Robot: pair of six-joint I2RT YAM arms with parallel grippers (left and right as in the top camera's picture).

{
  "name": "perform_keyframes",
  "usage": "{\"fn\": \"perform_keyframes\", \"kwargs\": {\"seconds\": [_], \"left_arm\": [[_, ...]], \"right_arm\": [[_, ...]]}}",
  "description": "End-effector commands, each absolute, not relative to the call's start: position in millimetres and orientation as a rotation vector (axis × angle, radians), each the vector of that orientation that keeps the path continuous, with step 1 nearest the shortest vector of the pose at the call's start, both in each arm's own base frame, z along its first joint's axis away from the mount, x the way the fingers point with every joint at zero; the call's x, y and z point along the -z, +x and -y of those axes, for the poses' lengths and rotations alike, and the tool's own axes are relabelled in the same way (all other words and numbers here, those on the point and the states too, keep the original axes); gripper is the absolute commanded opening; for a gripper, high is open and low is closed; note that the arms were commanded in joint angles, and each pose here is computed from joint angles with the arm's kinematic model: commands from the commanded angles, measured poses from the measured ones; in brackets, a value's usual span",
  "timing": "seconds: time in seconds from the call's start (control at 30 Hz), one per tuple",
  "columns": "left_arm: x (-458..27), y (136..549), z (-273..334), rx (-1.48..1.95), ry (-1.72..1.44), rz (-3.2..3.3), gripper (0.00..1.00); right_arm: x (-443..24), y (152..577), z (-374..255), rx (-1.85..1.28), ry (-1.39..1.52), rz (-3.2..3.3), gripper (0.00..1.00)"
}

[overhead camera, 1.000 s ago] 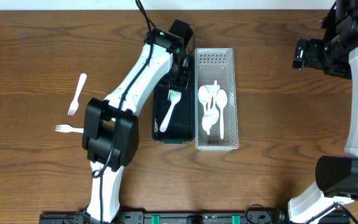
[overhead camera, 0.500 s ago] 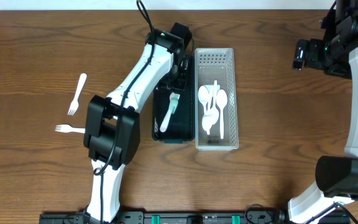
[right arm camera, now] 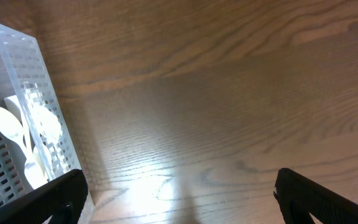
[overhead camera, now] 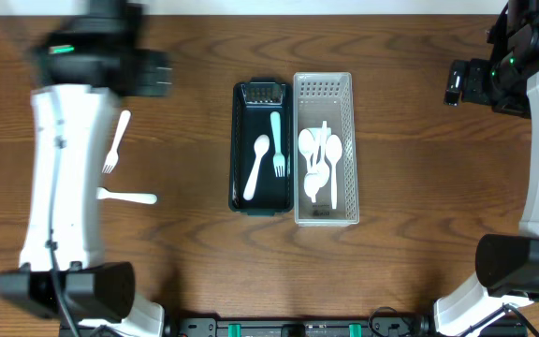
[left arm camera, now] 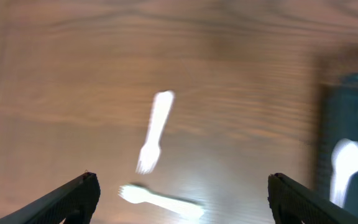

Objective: Pack container
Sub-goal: 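Grasp the upright white fork with the left gripper and lift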

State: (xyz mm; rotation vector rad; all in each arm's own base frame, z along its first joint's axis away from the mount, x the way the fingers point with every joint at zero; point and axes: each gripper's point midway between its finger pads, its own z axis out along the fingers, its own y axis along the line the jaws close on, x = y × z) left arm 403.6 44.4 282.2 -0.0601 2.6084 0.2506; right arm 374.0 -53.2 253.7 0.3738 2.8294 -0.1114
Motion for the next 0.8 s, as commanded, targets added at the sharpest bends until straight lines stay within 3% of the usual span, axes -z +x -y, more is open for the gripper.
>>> {"fn": "perform_keyframes", "kwargs": {"seconds": [0.0,0.3,0.53,0.77], "left_arm": [[-259.5,396.4,-85.8,-0.163,-0.003,-2.689,0.89],[-156.2,383.8,-165.1,-0.135,-0.043,-2.900,0.92],[-76.2,395.4,-158.2,-0.034,0.006,-3.018,0.93],[-41.1,425.4,-145.1,-0.045,0.151,-2.991,0.98]], "right_arm": [[-253.5,374.3,59.7,0.139,0.371,-2.826,0.99],[-255.6,381.0,60.4,0.132,0.396,-2.792,0.99],[-256.5,384.0,60.6,0.124,0.433,-2.773,0.99],[-256.3,384.0,59.9,0.119,0.440,-2.773,0.99]]}}
